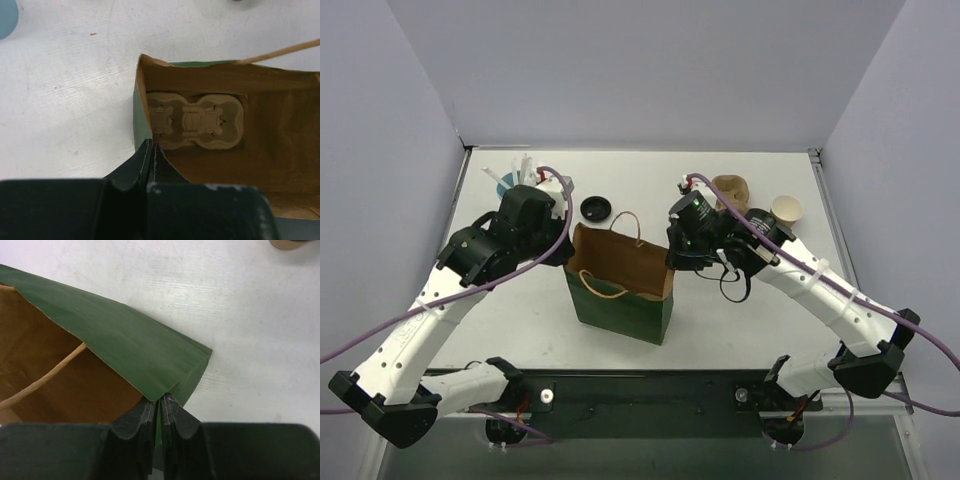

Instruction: Pack the takeout coffee

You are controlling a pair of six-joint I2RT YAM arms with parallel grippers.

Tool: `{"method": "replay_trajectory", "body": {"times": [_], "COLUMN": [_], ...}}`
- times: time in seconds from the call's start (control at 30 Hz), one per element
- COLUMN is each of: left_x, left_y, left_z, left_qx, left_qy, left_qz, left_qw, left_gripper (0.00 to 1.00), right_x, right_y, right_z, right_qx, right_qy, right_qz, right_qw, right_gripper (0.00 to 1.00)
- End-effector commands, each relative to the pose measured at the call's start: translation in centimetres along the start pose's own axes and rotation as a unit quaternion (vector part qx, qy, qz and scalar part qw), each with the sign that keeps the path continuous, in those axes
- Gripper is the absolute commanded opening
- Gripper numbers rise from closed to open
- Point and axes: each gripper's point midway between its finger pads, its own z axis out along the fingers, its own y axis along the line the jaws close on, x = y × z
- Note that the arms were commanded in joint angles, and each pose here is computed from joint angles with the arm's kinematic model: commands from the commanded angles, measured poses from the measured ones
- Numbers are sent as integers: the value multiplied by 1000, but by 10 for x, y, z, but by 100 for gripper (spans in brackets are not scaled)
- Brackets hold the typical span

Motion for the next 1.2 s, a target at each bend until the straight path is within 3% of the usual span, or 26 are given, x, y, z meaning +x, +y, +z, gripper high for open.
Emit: {"method": "replay_trajectory", "body": {"times": [0.0,0.13,0.33,0.4,0.43,0.5,0.57,0.6,0.87,1.17], "left_x": [-22,-10,-29,-25,-27,-32,-36,-37,-27,-26], "left_y": [-2,11,23,31,34,38,39,37,31,41], "left_z": [-19,-13,-14,-9,-10,-15,-22,-23,-10,2], "left_qx": [-9,-34,-52,-73,-79,-92,-95,-91,-75,-92], "left_qy": [-24,-29,-70,-49,-48,-50,-56,-57,-36,-21], "left_qz": [-30,-46,-42,-43,-42,-42,-43,-43,-49,-60], "left_qw": [999,998,995,995,995,994,993,993,995,994], "left_gripper": [0,0,0,2,19,41,53,55,55,45], "right_x": [-30,-29,-58,-66,-69,-71,-68,-69,-67,-58], "right_y": [20,9,16,15,17,17,16,16,18,15], "right_z": [-10,8,17,19,18,22,24,24,26,27], "right_qx": [-22,11,17,18,13,9,8,7,-6,-12], "right_qy": [-26,-18,-46,-52,-53,-46,-42,-44,-46,-40], "right_qz": [-3,-24,-63,-64,-66,-62,-67,-67,-66,-65], "right_qw": [999,999,997,996,996,997,997,997,997,997], "right_gripper": [9,10,10,8,8,8,8,8,8,8]}}
